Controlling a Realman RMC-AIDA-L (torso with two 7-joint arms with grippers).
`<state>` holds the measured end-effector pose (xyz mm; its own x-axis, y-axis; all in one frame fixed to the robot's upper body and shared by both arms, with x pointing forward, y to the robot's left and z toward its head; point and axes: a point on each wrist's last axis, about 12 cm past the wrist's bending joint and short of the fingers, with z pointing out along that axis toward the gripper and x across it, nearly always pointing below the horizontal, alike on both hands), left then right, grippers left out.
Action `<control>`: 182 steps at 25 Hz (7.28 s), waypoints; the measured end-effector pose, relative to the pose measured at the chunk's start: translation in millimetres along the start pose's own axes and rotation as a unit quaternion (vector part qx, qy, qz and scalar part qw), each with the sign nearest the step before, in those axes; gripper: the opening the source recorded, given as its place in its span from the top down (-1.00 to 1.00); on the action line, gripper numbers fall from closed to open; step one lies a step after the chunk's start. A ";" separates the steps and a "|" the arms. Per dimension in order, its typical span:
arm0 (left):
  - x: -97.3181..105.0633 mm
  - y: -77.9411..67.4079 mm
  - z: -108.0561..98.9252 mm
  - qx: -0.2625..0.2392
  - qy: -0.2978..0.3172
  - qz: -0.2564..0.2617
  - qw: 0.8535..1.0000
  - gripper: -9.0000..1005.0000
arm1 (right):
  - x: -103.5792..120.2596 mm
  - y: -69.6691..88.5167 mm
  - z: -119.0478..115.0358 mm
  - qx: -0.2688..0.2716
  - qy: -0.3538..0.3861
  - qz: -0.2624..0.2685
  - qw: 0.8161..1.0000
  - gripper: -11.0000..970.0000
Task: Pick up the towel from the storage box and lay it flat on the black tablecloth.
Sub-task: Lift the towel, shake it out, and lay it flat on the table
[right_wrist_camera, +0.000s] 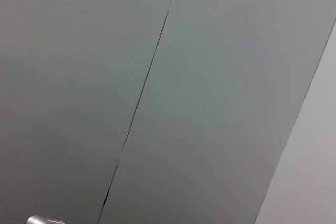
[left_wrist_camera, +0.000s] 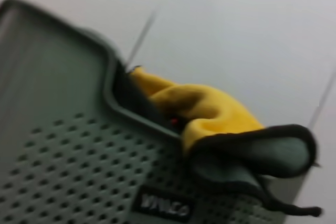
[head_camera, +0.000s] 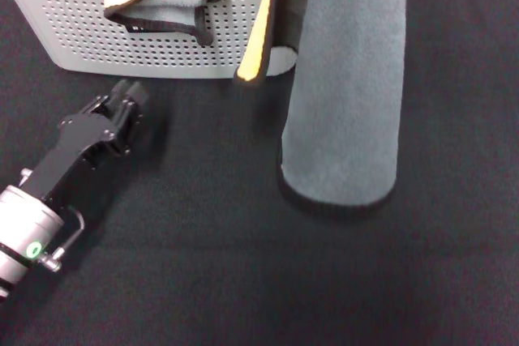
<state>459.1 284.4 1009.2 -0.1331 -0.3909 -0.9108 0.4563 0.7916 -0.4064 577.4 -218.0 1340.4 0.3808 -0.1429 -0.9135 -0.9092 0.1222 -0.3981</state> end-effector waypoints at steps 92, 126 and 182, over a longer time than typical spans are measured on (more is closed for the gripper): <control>-25.7 -22.8 37.5 0.057 -0.117 0.326 0.936 0.28 | 0.9 0.3 87.7 0.049 -0.011 -0.015 0.999 0.94; -27.0 -34.0 34.0 0.106 -0.137 0.304 0.937 0.88 | 3.9 12.7 81.2 0.017 -0.021 -0.004 1.000 0.95; -84.0 -87.2 -45.8 0.508 -0.116 0.152 0.840 0.97 | 43.4 185.9 -92.2 -0.069 -0.098 0.139 0.983 0.95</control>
<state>390.2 269.8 1117.8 0.2467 -0.4186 -0.8740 0.9691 0.1073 0.2222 409.3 -292.0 1234.4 0.1263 0.0700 -0.9895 -0.9919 -0.0060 -0.1270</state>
